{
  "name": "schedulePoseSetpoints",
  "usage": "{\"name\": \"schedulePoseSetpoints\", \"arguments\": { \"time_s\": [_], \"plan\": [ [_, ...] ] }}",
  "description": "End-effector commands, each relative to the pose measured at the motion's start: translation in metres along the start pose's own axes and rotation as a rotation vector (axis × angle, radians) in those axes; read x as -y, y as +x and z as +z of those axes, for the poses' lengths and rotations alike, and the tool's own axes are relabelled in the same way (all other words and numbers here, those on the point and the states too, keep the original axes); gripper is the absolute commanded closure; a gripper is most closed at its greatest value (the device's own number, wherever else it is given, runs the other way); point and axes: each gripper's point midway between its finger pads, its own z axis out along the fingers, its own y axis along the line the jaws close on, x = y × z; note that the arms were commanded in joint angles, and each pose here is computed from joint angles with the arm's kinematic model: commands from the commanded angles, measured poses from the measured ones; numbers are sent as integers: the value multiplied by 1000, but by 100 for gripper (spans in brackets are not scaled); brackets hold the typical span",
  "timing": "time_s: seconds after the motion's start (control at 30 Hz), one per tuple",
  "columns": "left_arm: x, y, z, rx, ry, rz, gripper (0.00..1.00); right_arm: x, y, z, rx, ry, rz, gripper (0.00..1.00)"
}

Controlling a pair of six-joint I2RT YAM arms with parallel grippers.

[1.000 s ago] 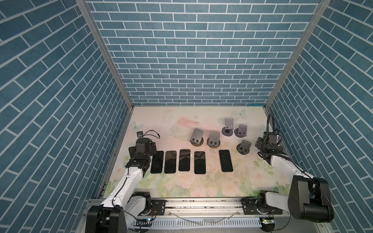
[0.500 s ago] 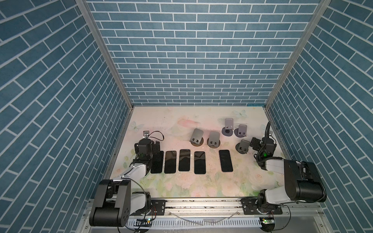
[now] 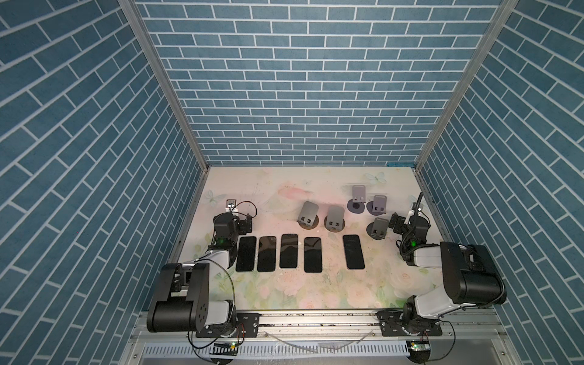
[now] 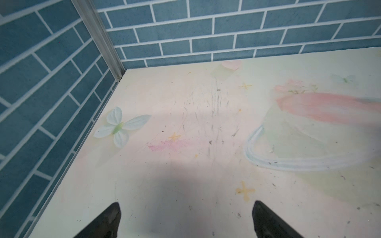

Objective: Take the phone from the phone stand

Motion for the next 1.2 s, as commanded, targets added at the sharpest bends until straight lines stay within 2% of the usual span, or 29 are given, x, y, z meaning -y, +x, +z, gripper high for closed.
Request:
{"name": "schedulePoseSetpoints", "arguments": {
  "time_s": [0.0,0.2,0.47,0.7,0.77,0.9,1.0,1.03,1.17],
  "plan": [
    [3,-12,-3,52,44,4,0,-4,-5,-1,28,-15,-31,1],
    [-26,-9,-13,83,-78,-79,0,-4,-5,-1,29,-15,-32,1],
    [-36,-8,-26,129,-124,-40,0,-3,-4,-1,28,-14,-31,1],
    [-28,-8,-19,102,-51,-77,0,-3,-5,-1,30,-13,-31,1],
    [-19,-11,-20,151,3,-112,0,-3,-5,-1,30,-13,-32,1],
    [-22,-1,-10,207,-21,-151,0,-4,-5,-1,29,-13,-32,1],
    [-8,2,-3,218,51,-115,0,-4,-5,-1,29,-15,-32,1],
    [-9,6,-1,180,37,-113,0,-4,-5,-1,28,-16,-33,1],
    [-8,4,6,152,37,-110,0,-4,-5,-1,30,-17,-34,1]
  ]
}}
